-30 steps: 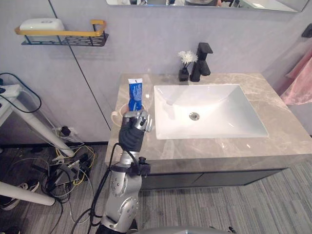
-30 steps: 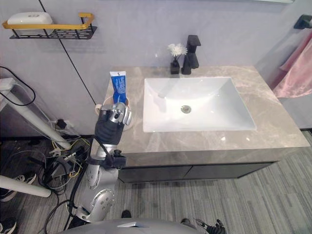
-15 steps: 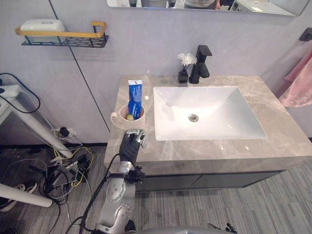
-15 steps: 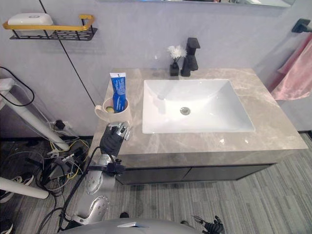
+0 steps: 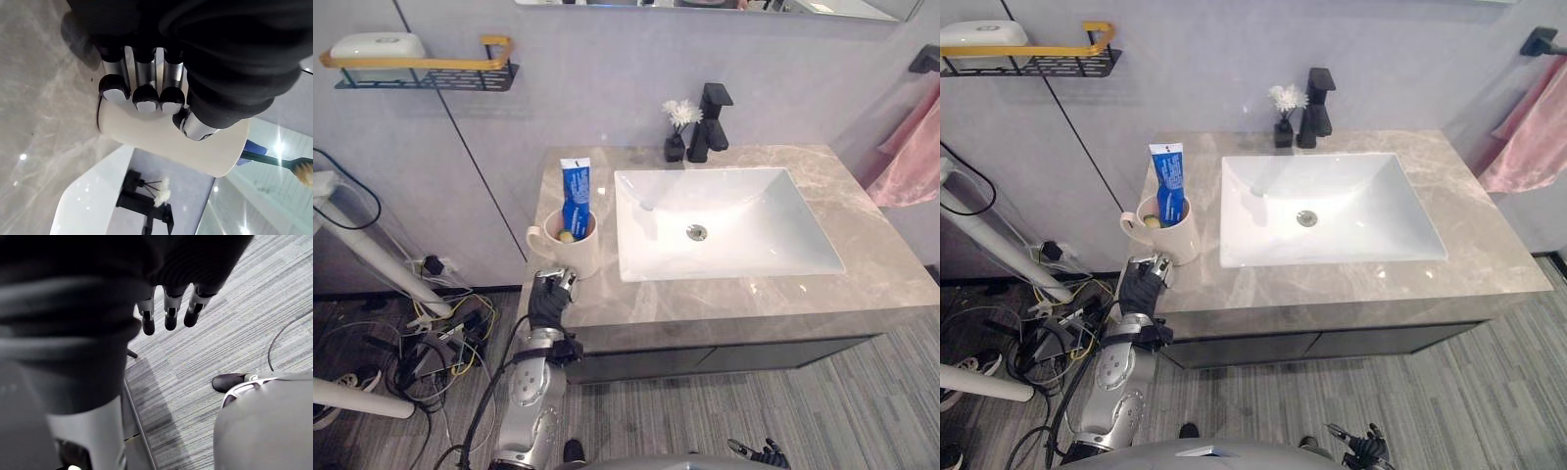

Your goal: Organize washtable

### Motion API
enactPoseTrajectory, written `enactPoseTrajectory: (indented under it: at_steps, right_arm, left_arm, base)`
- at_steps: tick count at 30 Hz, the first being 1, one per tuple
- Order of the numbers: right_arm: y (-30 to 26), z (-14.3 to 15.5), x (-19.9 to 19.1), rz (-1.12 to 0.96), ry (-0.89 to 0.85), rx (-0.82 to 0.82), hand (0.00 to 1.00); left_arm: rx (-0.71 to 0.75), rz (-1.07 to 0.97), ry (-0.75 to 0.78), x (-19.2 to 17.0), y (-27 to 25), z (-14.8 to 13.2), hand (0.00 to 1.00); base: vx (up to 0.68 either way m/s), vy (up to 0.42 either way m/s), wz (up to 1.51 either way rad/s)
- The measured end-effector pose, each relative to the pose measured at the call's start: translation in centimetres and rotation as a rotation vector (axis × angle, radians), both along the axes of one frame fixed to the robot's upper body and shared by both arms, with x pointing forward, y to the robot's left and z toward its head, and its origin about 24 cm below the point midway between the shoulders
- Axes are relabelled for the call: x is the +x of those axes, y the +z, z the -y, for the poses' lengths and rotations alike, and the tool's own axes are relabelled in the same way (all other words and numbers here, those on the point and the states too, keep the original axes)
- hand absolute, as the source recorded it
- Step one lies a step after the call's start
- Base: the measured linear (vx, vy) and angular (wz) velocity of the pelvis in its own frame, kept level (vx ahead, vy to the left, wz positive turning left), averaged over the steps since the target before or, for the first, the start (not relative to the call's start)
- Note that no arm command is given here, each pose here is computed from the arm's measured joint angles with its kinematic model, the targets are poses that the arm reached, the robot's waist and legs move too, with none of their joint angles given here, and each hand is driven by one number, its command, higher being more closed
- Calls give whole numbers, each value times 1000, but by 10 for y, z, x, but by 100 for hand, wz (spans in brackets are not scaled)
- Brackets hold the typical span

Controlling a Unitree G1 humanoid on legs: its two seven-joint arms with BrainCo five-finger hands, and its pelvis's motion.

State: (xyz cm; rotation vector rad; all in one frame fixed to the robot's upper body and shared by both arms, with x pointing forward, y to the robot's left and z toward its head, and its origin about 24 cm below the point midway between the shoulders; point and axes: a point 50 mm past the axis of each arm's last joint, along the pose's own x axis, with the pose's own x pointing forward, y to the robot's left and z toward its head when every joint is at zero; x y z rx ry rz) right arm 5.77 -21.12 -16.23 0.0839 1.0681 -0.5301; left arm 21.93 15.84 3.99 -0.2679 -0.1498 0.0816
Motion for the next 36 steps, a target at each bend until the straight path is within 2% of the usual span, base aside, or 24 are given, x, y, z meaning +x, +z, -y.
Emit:
enactPoseTrajectory:
  at_steps: [12,30,36]
  right_arm:
    - [0,1,0,1,-4,-2,0]
    - [1,3,0,5,-24,-4,0]
    - [3,3,7,35,-26,-7,0]
  left_arm:
    - [105,6,55,21,3,-4,100]
    - [167,-14,173,41,6,-13,100]
    - [173,-10,299,66,18,-33,100]
  base:
    - [7,-1,-4]
    - [4,1,-4]
    - [-15,12,-17]
